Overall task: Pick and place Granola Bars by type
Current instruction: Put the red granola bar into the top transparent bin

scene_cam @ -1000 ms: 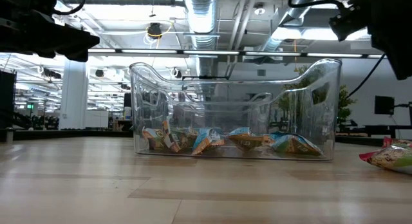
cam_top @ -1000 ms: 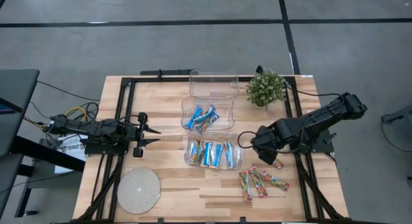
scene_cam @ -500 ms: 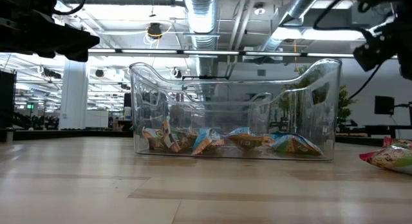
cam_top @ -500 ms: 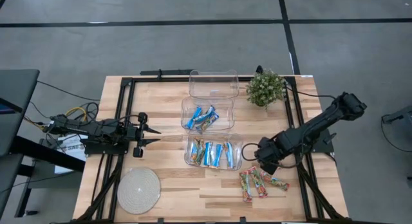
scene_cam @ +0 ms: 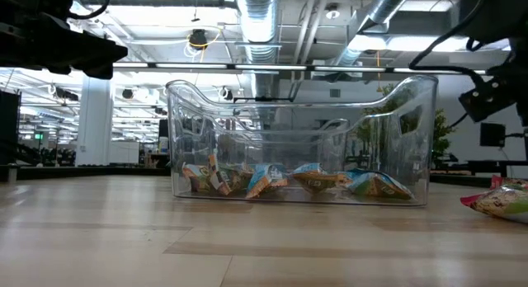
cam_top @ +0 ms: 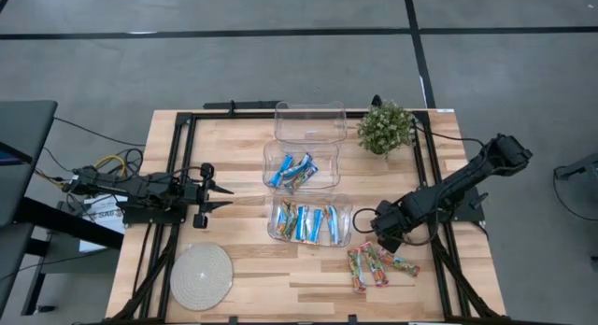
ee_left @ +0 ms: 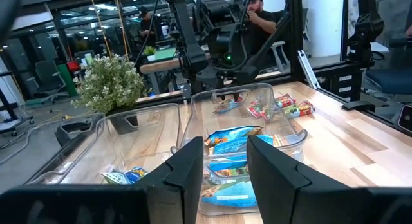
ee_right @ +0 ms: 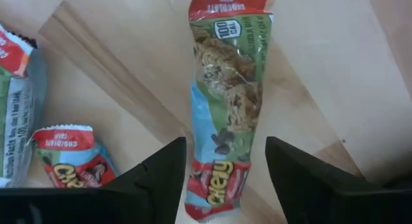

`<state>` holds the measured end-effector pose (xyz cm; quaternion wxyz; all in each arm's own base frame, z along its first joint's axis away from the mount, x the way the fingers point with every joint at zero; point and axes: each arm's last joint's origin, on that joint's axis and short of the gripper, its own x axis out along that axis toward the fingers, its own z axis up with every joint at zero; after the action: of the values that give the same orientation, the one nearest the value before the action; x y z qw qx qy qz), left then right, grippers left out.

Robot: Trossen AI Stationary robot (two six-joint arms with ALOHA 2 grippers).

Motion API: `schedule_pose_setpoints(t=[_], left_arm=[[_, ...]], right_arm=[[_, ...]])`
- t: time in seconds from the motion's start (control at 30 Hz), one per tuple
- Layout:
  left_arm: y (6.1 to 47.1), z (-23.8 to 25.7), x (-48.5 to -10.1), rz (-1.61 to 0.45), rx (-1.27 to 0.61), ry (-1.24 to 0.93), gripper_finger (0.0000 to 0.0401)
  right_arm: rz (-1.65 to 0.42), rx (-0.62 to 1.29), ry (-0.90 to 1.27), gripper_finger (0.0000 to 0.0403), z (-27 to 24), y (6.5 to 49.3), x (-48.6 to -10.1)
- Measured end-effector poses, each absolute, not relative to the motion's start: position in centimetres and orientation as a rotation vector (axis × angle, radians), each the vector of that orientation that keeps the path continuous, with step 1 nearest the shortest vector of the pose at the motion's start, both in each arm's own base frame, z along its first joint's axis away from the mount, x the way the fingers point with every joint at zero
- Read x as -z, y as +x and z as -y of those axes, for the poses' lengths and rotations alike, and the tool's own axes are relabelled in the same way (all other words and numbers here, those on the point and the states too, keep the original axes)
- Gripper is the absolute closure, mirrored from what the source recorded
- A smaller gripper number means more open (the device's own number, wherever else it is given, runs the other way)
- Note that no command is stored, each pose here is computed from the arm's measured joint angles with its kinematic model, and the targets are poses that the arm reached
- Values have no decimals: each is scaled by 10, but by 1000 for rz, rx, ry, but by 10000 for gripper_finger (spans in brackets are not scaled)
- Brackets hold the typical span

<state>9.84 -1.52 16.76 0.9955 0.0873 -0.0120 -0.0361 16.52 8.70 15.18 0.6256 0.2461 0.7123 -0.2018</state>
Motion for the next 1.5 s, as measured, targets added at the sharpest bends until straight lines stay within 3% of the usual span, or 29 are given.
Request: schedule_pose_setpoints(t=[0.4, 0.97, 1.27, 1.5], left_arm=[[98, 15, -168, 24, 72, 171, 287], [98, 15, -168, 24, 72, 178, 287], [98, 15, -168, 24, 72, 177, 287], [98, 15, -168, 25, 72, 177, 287]], right_arm=[[-1607, 385, 544, 201, -84, 159, -133], [-1607, 382, 530, 319, -83, 159, -132], [-1575, 379, 584, 341, -79, 165, -135], [-1384, 296, 710, 342, -75, 181, -149]])
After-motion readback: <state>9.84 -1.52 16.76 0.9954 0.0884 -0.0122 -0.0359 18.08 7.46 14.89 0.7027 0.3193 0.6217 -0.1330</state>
